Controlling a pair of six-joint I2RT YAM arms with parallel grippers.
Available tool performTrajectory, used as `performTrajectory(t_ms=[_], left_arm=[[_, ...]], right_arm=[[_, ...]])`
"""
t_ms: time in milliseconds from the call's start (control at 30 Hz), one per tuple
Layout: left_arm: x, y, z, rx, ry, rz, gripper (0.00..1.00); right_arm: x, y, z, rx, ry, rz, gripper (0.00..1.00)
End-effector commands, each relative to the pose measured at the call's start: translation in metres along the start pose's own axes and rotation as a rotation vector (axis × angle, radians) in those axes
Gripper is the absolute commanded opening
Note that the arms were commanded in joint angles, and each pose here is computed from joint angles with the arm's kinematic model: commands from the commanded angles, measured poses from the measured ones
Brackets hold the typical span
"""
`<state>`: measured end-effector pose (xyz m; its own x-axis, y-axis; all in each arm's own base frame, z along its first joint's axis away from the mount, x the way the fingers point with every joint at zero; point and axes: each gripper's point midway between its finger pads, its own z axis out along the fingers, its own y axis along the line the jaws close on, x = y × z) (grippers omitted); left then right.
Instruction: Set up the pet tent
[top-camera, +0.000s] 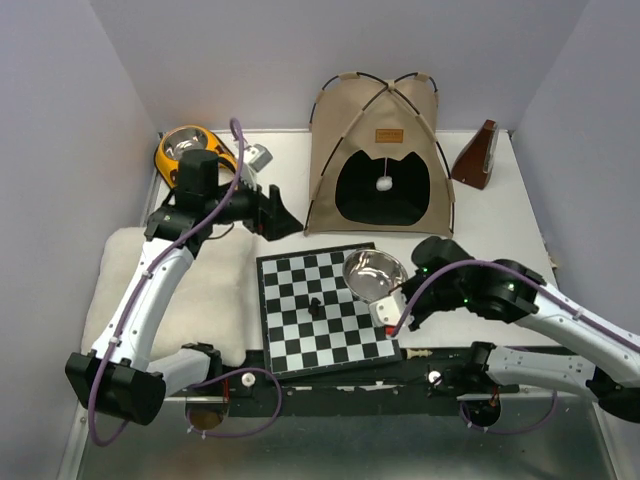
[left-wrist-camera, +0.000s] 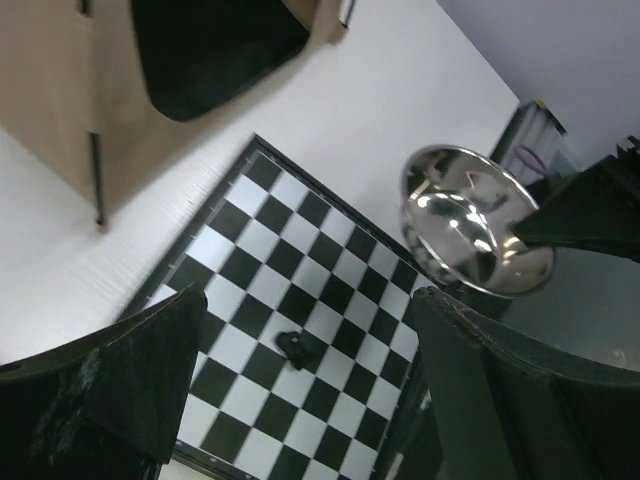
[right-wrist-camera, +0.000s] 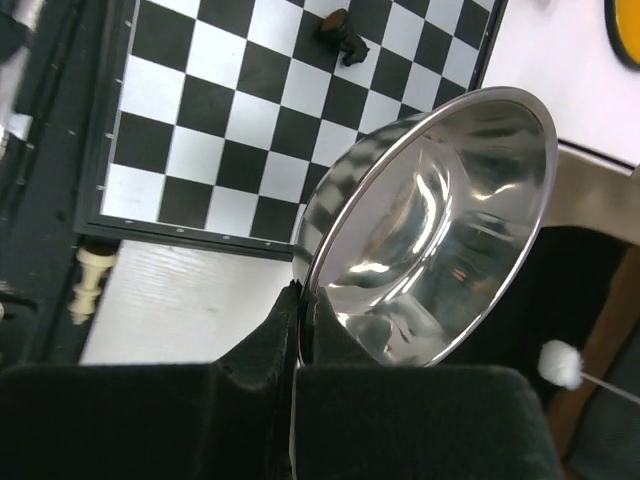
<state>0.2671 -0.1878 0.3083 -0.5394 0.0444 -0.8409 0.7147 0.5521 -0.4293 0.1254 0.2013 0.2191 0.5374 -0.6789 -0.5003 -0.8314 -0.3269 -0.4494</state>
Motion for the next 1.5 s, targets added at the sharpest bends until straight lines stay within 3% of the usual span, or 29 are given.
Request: performTrajectory(t_ms=[0,133,233,500,767,867,900,967,1000,1033,1067,1100,1267,1467], left_arm=[[0.042,-0.022,0.013,0.035,0.111,-0.075,0.98],[0.092,-0.021,0.022,0.024,0.247,-0.101,0.92],[0.107,-0.033,0.03,0.071,0.292,-0.094,0.89],[0.082,-0.059,0.04,0.208,0.187,-0.153,0.87],[0.089,-0.043,0.053,0.121,0.177,-0.211,0.8],[0.097,-0.038,0.057,0.093,0.205,-0.241,0.54],[0.099,-0.037,0.058,0.088,0.213,-0.249,0.37],[0.096,-0.03,0.057,0.054,0.207,-0.26,0.0],[0.094,-0.025,0.055,0.034,0.198,-0.273,0.0],[0.092,-0.02,0.054,0.024,0.192,-0.288,0.0],[0.087,-0.011,0.051,0.004,0.182,-0.301,0.0],[0.082,0.002,0.048,-0.03,0.175,-0.312,0.0],[0.032,0.121,0.004,-0.357,0.053,-0.3,0.0],[0.002,0.259,-0.054,-0.739,0.089,-0.285,0.0]], right_arm=[[-0.003,-0.039,0.018,0.169,0.097,-0.201,0.01],[-0.013,-0.06,0.022,0.247,0.124,-0.26,0.01],[-0.02,-0.065,0.026,0.255,0.123,-0.283,0.01],[-0.027,-0.059,0.039,0.218,0.144,-0.33,0.01],[-0.039,-0.062,0.046,0.247,0.123,-0.375,0.01],[-0.043,-0.066,0.046,0.274,0.122,-0.405,0.01],[-0.044,-0.071,0.046,0.298,0.119,-0.41,0.01],[-0.043,-0.078,0.048,0.339,0.136,-0.405,0.18],[-0.041,-0.079,0.049,0.342,0.15,-0.404,0.43],[-0.039,-0.082,0.048,0.358,0.166,-0.39,0.76],[-0.039,-0.083,0.046,0.367,0.168,-0.377,0.94],[-0.04,-0.085,0.043,0.384,0.161,-0.354,1.0],[-0.043,-0.082,0.028,0.426,0.099,-0.219,1.0],[-0.019,-0.07,0.026,0.404,0.122,-0.048,1.0]])
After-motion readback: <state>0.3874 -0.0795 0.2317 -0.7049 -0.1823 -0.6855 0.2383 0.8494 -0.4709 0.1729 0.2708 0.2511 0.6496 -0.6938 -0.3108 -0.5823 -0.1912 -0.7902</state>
